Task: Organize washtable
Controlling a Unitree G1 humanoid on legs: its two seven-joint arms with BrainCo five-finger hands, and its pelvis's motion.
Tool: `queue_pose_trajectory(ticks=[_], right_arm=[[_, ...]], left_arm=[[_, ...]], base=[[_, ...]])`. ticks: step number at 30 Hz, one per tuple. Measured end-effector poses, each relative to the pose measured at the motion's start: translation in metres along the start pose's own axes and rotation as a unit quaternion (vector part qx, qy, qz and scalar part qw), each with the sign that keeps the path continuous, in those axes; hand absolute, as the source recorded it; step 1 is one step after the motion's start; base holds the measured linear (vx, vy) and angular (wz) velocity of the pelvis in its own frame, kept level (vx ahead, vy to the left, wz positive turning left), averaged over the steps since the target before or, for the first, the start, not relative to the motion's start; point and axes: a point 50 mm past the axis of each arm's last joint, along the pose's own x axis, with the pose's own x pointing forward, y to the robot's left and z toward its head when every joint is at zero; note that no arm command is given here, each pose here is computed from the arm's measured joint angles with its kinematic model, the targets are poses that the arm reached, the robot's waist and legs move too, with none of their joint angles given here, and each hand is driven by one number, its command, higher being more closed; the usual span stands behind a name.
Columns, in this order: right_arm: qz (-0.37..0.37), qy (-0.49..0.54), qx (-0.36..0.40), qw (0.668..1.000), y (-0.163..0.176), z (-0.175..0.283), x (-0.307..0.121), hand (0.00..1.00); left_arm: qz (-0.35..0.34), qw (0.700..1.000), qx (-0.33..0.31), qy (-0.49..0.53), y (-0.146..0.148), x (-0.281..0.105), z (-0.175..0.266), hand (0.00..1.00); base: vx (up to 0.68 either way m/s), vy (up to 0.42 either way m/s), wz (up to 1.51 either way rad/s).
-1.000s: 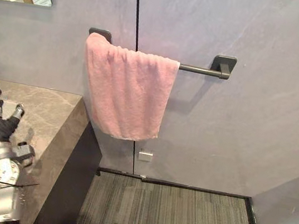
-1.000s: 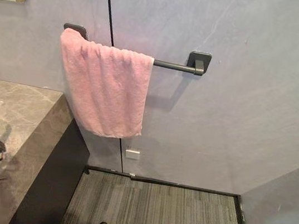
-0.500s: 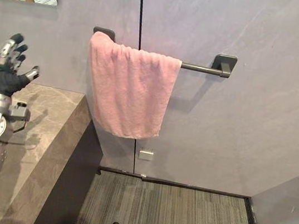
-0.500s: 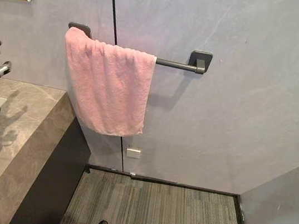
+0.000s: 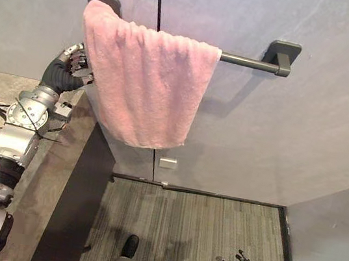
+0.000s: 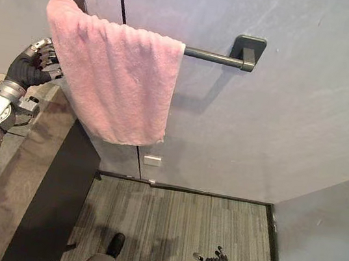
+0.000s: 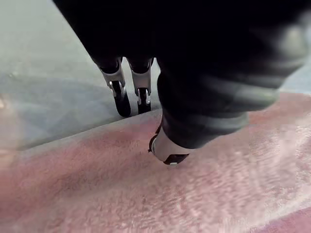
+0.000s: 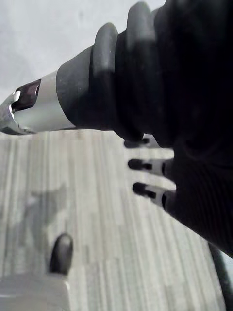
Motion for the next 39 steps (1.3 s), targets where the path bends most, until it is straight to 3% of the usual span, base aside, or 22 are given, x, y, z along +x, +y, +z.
queue_pose_trajectory(ticks=[18, 19, 25, 30, 32, 36, 39], right_arm=[[-0.002, -0.002, 0.017, 1.000, 0.000, 0.001, 0.000, 0.00], [0.000, -0.007, 0.017, 1.000, 0.001, 0.006, 0.002, 0.00], [0.005, -0.034, 0.052, 0.998, 0.006, 0.027, 0.006, 0.00], [0.031, -0.198, 0.062, 0.978, 0.008, 0.101, -0.007, 0.00], [0.048, -0.301, 0.068, 0.950, 0.005, 0.148, -0.025, 0.00], [0.095, -0.489, 0.069, 0.864, 0.007, 0.239, -0.075, 0.00], [0.153, -0.576, 0.066, 0.801, 0.019, 0.276, -0.114, 0.00]], left_arm=[[-0.020, 0.993, 0.023, 0.114, -0.016, -0.001, -0.045, 0.00], [-0.018, 0.993, 0.023, 0.116, -0.015, 0.000, -0.046, 1.00], [-0.007, 0.992, 0.021, 0.121, -0.011, 0.000, -0.047, 1.00], [0.048, 0.994, -0.009, 0.101, 0.008, -0.004, -0.042, 1.00], [0.075, 0.993, -0.027, 0.088, 0.015, -0.009, -0.039, 1.00], [0.102, 0.990, -0.057, 0.076, 0.019, -0.016, -0.039, 1.00], [0.114, 0.988, -0.083, 0.060, 0.013, -0.022, -0.038, 1.00]], base=[[-0.04, -0.003, -0.08], [0.06, -0.020, 0.10], [0.02, -0.002, 0.05], [-0.03, -0.005, -0.07], [-0.04, -0.004, -0.03], [0.00, 0.000, 0.00], [0.00, 0.000, 0.00]])
